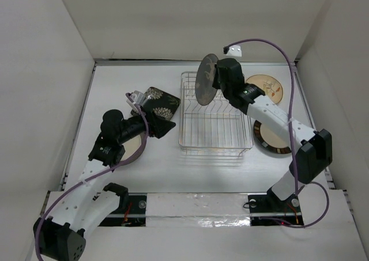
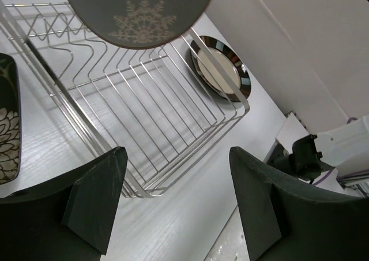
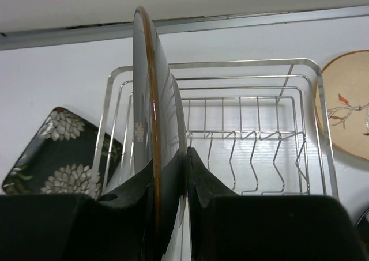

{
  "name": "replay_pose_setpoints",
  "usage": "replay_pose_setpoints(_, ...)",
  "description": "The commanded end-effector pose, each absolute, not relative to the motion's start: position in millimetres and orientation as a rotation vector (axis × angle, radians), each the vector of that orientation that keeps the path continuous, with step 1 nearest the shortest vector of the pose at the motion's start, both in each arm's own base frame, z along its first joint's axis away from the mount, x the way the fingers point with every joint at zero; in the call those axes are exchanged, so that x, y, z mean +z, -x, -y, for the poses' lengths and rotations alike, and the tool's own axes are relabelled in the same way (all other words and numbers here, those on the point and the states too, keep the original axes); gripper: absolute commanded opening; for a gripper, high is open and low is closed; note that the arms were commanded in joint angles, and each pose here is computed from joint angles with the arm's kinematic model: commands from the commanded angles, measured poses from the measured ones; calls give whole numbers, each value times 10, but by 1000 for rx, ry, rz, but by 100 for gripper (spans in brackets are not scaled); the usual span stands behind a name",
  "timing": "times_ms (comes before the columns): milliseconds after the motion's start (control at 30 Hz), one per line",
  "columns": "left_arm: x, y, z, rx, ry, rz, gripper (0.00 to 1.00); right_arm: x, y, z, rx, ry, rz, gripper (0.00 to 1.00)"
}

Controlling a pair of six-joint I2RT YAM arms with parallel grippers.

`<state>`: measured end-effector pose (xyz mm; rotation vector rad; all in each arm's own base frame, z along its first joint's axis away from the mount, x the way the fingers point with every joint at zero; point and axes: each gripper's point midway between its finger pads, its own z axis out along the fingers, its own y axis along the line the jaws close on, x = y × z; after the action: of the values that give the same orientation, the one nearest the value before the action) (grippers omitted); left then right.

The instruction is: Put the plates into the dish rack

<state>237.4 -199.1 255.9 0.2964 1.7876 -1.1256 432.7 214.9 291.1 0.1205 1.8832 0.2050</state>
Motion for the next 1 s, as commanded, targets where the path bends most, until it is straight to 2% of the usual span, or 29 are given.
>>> replay_pose_setpoints(0, 2830, -2304, 2050, -1036, -390, -1710, 69, 3622, -4455, -2129, 174, -193, -1705, 0)
replay_pose_setpoints(167, 2854, -2279, 2028, -921, -408, -1685, 69, 3380, -4627, -2230, 83, -164, -1769, 0)
replay_pose_setpoints(967, 2853, -2237, 2003, -920, -408, -1676, 69, 2617, -4741, -2835, 110, -62, -1917, 0)
